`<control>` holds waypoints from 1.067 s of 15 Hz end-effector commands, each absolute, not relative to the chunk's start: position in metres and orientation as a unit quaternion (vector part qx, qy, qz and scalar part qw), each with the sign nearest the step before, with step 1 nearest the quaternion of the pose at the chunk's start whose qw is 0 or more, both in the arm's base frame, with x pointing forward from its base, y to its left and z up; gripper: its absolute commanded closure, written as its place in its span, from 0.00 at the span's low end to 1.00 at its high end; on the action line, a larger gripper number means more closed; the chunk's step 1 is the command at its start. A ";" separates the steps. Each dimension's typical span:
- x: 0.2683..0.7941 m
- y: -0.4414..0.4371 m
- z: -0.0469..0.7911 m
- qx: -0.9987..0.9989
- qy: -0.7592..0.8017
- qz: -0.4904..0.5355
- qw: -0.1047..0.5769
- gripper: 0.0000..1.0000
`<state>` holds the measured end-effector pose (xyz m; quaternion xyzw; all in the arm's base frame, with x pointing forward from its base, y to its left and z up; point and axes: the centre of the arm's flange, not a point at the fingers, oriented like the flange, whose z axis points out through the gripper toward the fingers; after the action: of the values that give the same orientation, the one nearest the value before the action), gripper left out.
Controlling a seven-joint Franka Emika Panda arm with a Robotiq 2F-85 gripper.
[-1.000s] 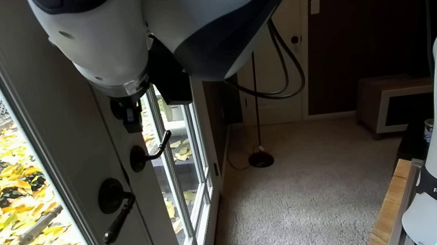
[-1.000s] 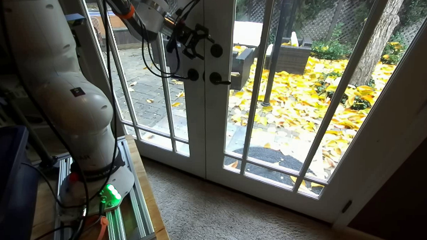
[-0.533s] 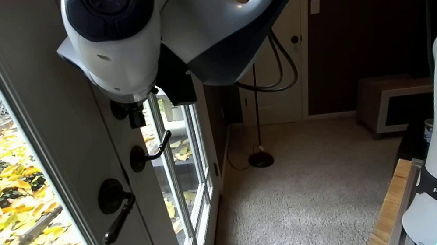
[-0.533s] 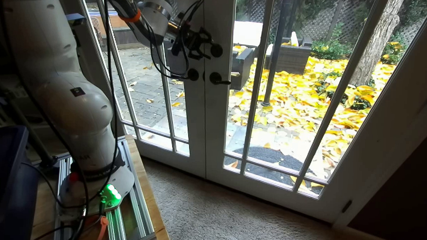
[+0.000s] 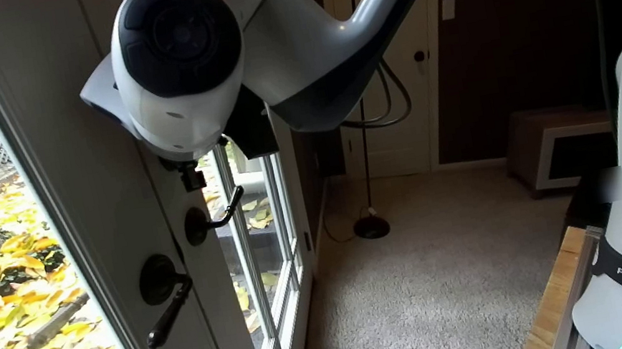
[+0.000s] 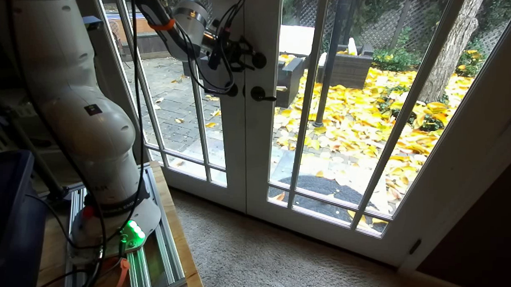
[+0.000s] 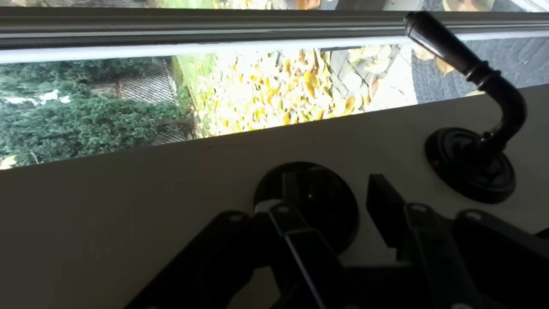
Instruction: Turn the lock on the door to the right
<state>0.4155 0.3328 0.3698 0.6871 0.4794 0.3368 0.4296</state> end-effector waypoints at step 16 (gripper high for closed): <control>0.416 0.320 0.386 0.713 0.464 0.378 0.365 0.97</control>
<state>0.4142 0.3309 0.3738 0.6993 0.4681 0.3539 0.4082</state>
